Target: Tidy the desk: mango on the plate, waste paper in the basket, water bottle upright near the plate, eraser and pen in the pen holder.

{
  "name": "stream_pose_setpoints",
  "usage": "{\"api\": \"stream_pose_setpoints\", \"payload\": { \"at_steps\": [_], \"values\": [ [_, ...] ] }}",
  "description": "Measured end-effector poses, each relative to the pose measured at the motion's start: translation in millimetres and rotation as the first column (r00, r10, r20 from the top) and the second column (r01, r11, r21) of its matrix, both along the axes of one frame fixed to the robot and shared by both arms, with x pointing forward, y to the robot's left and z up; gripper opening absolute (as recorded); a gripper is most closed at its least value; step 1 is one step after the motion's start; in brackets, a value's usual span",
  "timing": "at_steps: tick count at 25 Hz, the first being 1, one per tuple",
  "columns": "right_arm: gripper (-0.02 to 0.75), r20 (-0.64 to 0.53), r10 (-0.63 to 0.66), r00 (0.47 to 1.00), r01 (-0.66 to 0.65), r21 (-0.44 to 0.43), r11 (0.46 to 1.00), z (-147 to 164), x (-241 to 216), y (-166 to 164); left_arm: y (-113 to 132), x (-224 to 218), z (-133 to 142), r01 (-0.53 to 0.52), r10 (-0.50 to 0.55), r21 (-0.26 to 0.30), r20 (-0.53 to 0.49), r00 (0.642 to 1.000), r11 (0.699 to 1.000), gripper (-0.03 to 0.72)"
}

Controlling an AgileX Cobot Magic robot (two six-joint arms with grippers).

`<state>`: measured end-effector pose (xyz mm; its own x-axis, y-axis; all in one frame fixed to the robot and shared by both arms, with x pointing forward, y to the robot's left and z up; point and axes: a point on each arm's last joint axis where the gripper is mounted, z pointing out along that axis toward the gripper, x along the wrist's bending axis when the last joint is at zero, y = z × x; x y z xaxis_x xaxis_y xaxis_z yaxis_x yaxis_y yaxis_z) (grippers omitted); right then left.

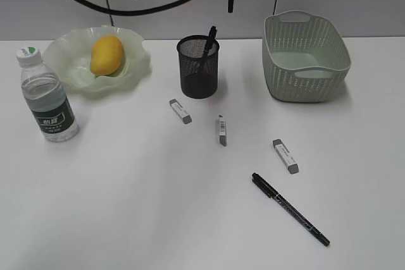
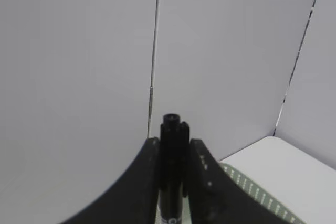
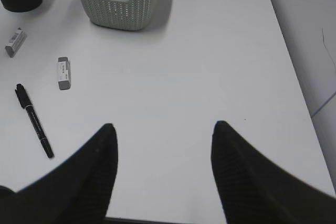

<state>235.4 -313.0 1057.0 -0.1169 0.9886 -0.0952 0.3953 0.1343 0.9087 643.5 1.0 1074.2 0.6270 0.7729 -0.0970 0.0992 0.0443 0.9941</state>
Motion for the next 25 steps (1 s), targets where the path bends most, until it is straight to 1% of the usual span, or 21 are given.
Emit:
{"api": "stream_pose_setpoints", "payload": {
  "at_steps": [3,5,9,12,17,22,25],
  "values": [
    [0.458,0.0,0.0,1.0,0.0,0.0,1.0,0.0,0.0,0.0,0.4,8.1,-16.9,-0.003,0.002,0.048,0.019,1.0,0.999,0.118],
    [0.458,0.0,0.0,1.0,0.0,0.0,1.0,0.0,0.0,0.0,4.5,14.7,-25.2,-0.014,0.013,0.064,0.024,1.0,0.998,0.118],
    [0.458,0.0,0.0,1.0,0.0,0.0,1.0,0.0,0.0,0.0,17.1,25.9,-33.2,-0.063,0.064,0.034,-0.016,0.998,0.997,0.118],
    [0.458,0.0,0.0,1.0,0.0,0.0,1.0,0.0,0.0,0.0,22.6,31.8,-40.6,-0.082,0.083,0.047,-0.023,0.996,0.996,0.118],
    [0.458,0.0,0.0,1.0,0.0,0.0,1.0,0.0,0.0,0.0,22.5,33.5,-56.0,-0.082,0.086,0.077,-0.049,0.995,0.994,0.118],
    [0.458,0.0,0.0,1.0,0.0,0.0,1.0,0.0,0.0,0.0,30.2,31.3,-80.5,-0.098,0.107,0.088,-0.112,0.988,0.991,0.118],
    [0.458,0.0,0.0,1.0,0.0,0.0,1.0,0.0,0.0,0.0,34.1,29.4,-90.1,-0.103,0.114,0.092,-0.128,0.985,0.99,0.118]
  ]
}}
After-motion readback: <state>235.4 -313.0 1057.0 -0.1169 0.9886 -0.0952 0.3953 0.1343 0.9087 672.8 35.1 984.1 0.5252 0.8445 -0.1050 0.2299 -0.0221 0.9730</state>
